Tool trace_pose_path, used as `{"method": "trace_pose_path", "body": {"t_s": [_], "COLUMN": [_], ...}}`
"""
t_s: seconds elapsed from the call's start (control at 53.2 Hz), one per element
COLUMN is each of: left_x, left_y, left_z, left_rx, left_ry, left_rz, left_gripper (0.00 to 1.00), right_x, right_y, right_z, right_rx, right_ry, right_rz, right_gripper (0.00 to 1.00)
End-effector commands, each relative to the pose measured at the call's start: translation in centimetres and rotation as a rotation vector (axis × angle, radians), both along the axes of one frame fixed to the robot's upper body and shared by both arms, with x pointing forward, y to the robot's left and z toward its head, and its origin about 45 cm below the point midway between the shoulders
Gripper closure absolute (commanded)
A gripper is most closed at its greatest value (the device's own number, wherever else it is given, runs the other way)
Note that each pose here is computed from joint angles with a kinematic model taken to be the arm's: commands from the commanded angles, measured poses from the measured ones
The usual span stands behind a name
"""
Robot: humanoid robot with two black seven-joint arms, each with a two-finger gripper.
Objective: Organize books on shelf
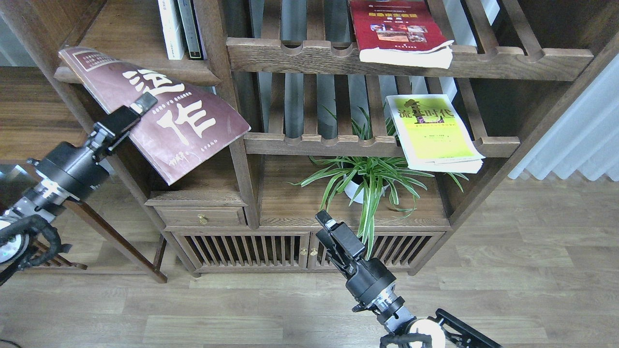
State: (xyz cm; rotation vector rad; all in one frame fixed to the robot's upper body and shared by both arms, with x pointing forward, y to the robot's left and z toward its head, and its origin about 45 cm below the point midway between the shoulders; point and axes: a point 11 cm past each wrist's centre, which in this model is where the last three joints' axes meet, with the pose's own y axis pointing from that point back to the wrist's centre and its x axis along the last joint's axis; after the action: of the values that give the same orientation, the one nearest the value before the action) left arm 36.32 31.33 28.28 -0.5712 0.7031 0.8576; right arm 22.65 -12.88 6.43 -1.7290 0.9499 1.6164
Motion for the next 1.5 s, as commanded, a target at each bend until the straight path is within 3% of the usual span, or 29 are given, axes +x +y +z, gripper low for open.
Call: {"method": "trace_pose_path", "body": {"t_s": [0.0, 0.526, 0.676, 1.089, 1.484], "left_x": [0.8, 2.1, 3.0, 4.6, 6.1], "left_y": [1.6, 6.5, 6.4, 6.3, 8.6], "left_z": [2.6, 9.3, 12.7, 15.3, 16.9], "left_rx": [0.007, -0.032, -0.001, 0.195, 0.339], "left_ry": [-0.067, -0.237, -0.286, -0.305, -0.331], "left_rz": [0.041, 0.185, 0.144, 0.096, 0.195], "left_gripper": [1.0, 0.98, 0.99, 0.99, 0.99], "right_x": [0.0, -0.3, -0.3, -0.1, -0.2], "right_y": [0.2, 0.7, 1.0, 2.0, 2.3], "right_z": [-0.1, -0.1, 0.0, 0.4, 0.4], "right_rx": [0.003, 0.01, 0.016, 0.033, 0.038], "right_ry": [0.003, 0.008, 0.007, -0.003, -0.001], "right_rz": [-0.001, 0.009, 0.011, 0.024, 0.028], "right_gripper": [0.04, 0.04, 0.04, 0.04, 0.04]}}
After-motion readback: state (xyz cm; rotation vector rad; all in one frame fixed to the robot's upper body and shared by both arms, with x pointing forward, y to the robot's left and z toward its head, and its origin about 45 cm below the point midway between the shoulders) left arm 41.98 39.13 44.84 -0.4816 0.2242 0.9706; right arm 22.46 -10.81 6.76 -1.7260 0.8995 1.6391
